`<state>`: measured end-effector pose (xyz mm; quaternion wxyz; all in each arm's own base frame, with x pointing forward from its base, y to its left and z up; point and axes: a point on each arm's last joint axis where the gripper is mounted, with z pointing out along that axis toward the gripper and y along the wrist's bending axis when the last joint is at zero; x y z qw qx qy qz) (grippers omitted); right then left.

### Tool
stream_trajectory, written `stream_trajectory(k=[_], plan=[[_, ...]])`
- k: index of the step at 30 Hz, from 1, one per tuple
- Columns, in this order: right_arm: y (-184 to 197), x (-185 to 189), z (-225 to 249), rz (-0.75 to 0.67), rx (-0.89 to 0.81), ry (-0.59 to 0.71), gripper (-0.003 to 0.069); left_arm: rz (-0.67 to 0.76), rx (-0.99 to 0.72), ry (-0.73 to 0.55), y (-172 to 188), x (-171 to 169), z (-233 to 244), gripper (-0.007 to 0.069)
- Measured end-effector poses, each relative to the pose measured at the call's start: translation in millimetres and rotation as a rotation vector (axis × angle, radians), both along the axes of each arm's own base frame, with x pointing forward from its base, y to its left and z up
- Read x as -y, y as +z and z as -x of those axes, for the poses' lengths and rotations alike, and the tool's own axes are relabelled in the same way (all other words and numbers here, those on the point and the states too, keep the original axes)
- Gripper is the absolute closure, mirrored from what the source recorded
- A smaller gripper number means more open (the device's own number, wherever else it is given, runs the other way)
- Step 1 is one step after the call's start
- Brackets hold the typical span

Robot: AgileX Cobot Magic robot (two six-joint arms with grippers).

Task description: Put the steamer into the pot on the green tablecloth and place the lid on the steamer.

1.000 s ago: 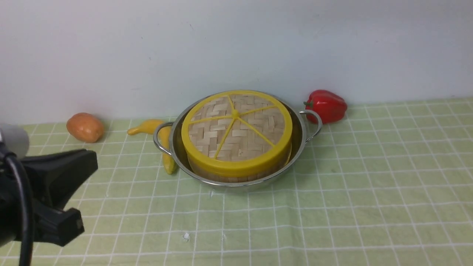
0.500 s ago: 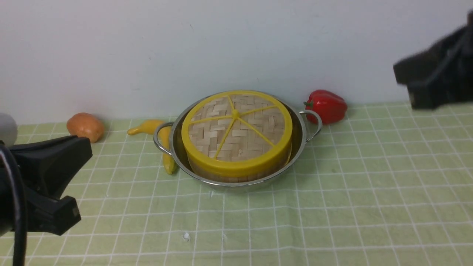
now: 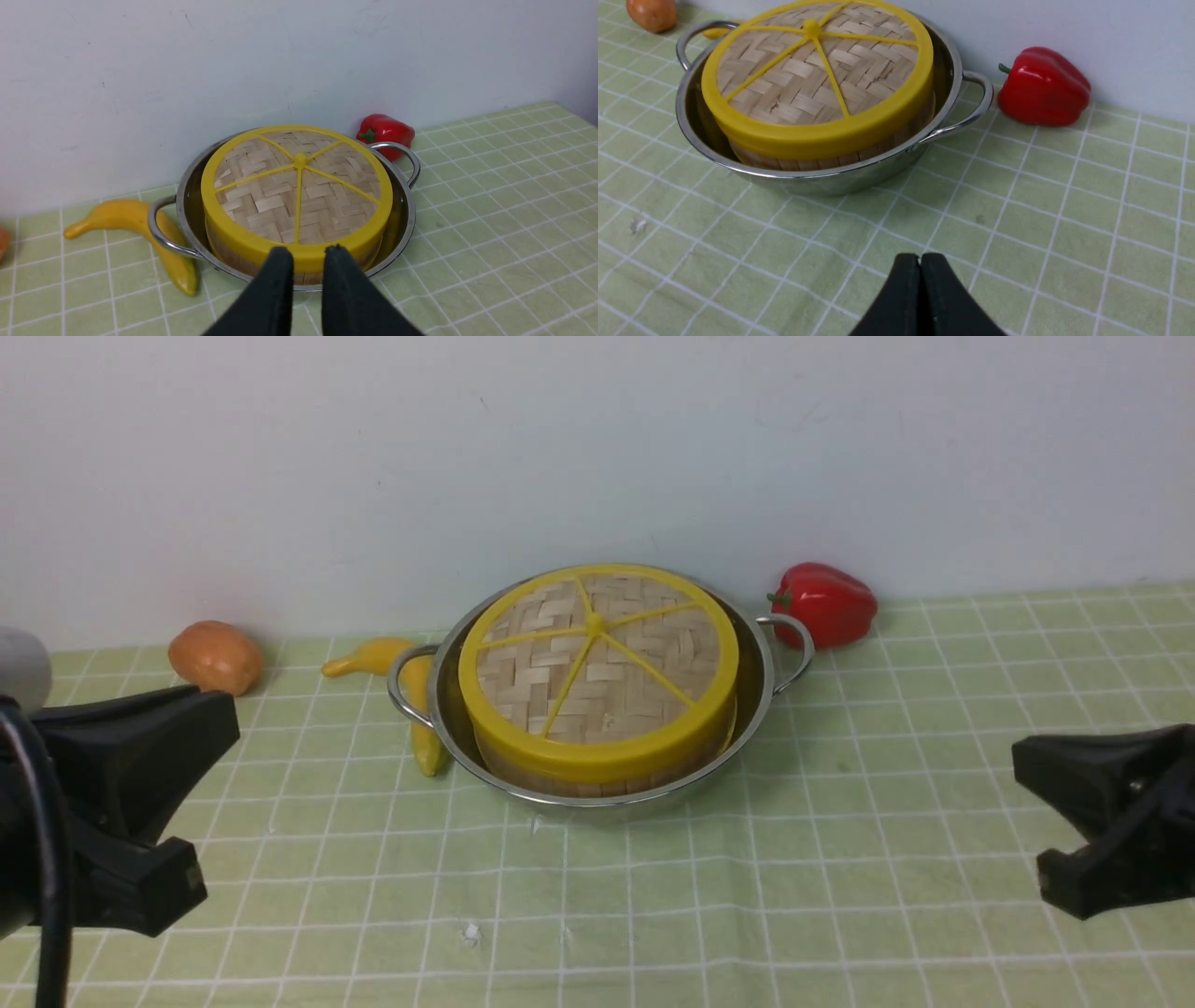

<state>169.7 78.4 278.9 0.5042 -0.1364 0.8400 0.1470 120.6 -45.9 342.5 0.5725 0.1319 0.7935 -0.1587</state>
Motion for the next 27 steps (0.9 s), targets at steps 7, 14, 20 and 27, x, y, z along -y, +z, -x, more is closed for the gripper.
stream_trajectory(k=[7,14,20,27], plan=[[-0.2,-0.1,-0.2,-0.001,-0.001,-0.001,0.0634,0.000,0.000,0.000,0.0,0.0,0.0,0.0519],[15.2,22.6,8.3,0.078,0.122,-0.056,0.0592,0.000,0.000,0.000,0.0,0.0,0.0,0.0493],[8.0,66.8,48.6,0.076,0.242,-0.295,0.0554,0.001,0.000,0.000,0.0,0.0,0.0,0.0481],[-54.7,82.1,88.9,0.069,0.281,-0.444,0.0524,0.001,0.000,0.000,0.0,0.0,0.0,0.0469]])
